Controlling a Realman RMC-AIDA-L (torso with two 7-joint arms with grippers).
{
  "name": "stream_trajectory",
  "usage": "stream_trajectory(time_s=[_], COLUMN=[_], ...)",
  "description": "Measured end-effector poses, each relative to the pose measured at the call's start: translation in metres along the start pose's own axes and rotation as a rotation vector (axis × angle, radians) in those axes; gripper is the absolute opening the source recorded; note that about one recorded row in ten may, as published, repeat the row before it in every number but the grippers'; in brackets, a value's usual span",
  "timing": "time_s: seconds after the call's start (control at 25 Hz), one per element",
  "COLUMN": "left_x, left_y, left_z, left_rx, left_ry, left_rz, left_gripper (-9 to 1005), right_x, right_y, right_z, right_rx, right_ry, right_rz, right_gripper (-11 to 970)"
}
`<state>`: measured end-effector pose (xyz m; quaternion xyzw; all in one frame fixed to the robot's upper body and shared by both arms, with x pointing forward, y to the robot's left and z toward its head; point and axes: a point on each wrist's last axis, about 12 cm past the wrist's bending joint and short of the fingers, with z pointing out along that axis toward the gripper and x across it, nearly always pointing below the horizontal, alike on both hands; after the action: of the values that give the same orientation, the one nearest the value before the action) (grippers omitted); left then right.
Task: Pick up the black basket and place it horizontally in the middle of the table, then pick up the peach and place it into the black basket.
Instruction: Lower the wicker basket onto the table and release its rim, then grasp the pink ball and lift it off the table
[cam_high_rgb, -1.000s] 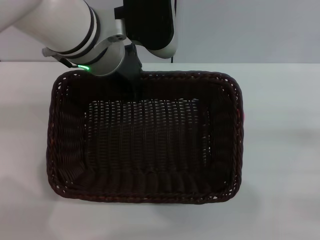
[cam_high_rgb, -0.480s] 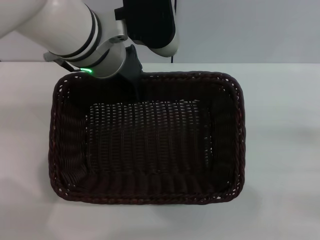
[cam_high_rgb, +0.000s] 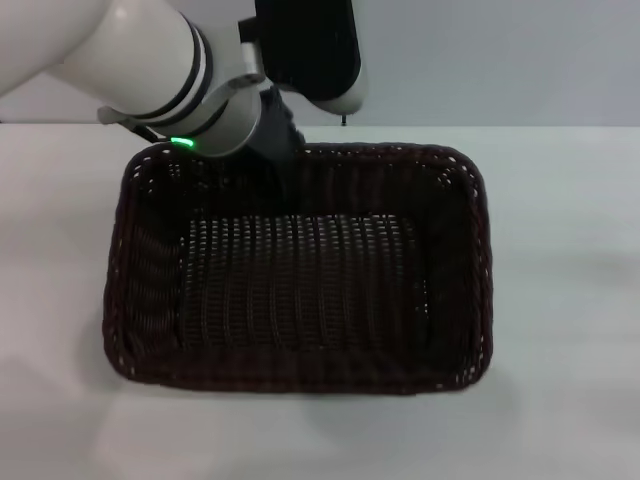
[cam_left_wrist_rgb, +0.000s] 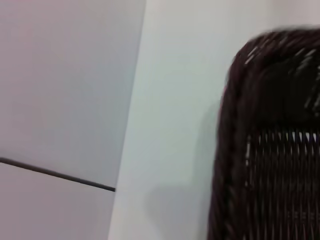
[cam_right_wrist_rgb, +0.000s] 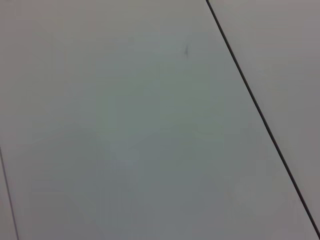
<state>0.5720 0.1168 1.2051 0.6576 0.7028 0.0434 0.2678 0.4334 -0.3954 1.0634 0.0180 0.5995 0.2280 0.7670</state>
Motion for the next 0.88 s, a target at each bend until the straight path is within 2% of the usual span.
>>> stream_trajectory(time_s=[0.2,0.32,0.56,0.6,0.68,0.76,0.88], left_x=[-0.001,-0.001,0.013,0.028,0.043,0.067,0.102], left_y=[0.002,0.004,0.02,0.03,0.036,0.04,0.034], left_z=[0.0,0.0,-0.009,-0.021,-0.032,-0.046,-0.064], left_rx=[-0.016,-0.034,-0.101,-0.135,-0.149,-0.166,-0.193], left_ry=[-0.014,-0.028,-0.105,-0.197,-0.295,-0.446,-0.665], left_rz=[-0.001,-0.006,-0.106,-0.208,-0.301,-0.43,-0.576], left_gripper=[527,735,735,734,734,734,734], right_x=[0.0,0.0,-0.006,-0.011,-0.024,-0.041,-0.07], right_y=[0.0,0.0,-0.002,-0.005,-0.011,-0.017,-0.024], right_z=[0.0,0.0,0.0,0.001,0.005,0.011,0.025], right_rx=[-0.001,0.001,-0.034,-0.055,-0.1,-0.135,-0.167], right_ry=[0.0,0.0,0.039,0.065,0.153,0.268,0.456], right_rz=[0.0,0.0,-0.02,-0.031,-0.045,-0.058,-0.079], right_gripper=[712,712,712,712,712,712,712])
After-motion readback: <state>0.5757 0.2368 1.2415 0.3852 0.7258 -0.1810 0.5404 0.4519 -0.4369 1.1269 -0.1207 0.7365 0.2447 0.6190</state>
